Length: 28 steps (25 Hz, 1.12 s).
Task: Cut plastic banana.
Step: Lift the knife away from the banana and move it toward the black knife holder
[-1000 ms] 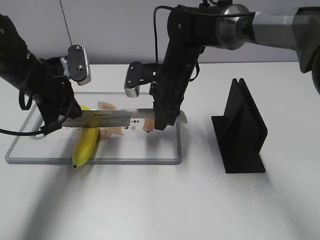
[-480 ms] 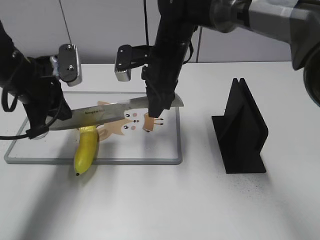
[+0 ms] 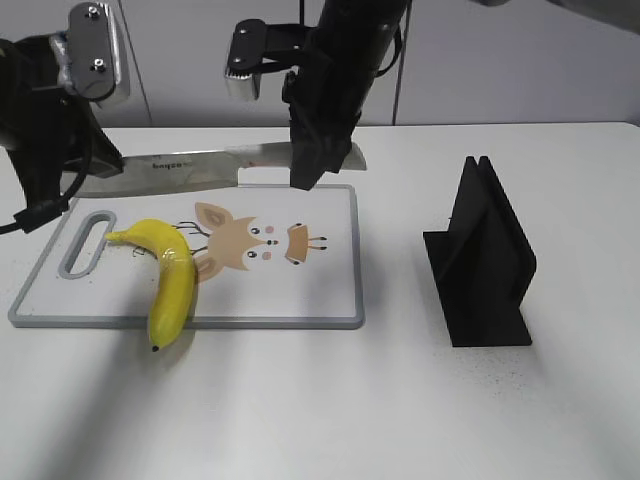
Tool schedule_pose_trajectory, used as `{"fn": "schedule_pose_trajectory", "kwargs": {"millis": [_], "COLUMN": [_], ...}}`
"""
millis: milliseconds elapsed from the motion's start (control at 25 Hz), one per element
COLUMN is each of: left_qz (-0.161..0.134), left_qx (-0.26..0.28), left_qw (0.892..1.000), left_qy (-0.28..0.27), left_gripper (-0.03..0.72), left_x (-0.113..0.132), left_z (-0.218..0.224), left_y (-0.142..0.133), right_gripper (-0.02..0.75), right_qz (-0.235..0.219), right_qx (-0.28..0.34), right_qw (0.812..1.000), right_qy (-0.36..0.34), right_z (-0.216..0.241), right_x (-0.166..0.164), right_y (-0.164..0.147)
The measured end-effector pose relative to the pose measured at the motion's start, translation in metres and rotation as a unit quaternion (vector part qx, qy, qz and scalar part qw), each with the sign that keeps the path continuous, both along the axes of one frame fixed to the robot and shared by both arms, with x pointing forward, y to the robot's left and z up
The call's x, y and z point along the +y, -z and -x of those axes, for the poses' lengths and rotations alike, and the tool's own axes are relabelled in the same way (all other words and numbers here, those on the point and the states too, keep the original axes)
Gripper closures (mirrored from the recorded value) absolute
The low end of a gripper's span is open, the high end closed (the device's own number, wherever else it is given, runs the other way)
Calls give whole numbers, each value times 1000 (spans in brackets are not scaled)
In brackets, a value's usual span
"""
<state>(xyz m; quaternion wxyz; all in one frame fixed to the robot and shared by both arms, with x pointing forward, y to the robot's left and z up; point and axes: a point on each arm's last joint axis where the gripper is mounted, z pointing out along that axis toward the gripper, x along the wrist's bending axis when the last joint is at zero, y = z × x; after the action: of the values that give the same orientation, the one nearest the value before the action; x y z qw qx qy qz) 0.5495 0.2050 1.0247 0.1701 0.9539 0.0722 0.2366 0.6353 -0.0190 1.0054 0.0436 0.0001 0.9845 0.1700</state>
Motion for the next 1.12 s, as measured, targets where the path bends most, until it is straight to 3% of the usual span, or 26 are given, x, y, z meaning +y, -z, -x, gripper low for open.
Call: {"fn": "schedule_pose_trajectory", "kwargs": {"millis": [120,280,360,680,800,960,1120], "left_qz": [25,74,90,121,154,208,228], "left_qx": [-10,-5,-15,-107,-129,-119,-81], "left_qw": [1000,997,995,986,977,962,956], "left_qy": [-12,-28,-32,-44,-75,-128,-166], "left_gripper": [547,165,57,32,36,50,75], "left_x": [-1,-7,-8,-1,2,8,16], "left_z": [2,8,11,28,37,51,67], "left_y": [-8,-18,-26,-70,-87,-103,-111], "right_gripper": [549,558,558,559,559,559,559], "right_qz": [-13,-27,-25,-20,-21,-20,-21], "right_qx": [1,6,5,9,16,20,23], "right_qw": [1000,999,999,999,998,997,994], "right_qy": [5,20,27,39,57,78,100], "right_z": [2,9,10,19,24,32,43], "right_x": [0,0,-2,-8,-12,-18,-26], "right_y": [-8,-16,-17,-23,-27,-36,-48]}}
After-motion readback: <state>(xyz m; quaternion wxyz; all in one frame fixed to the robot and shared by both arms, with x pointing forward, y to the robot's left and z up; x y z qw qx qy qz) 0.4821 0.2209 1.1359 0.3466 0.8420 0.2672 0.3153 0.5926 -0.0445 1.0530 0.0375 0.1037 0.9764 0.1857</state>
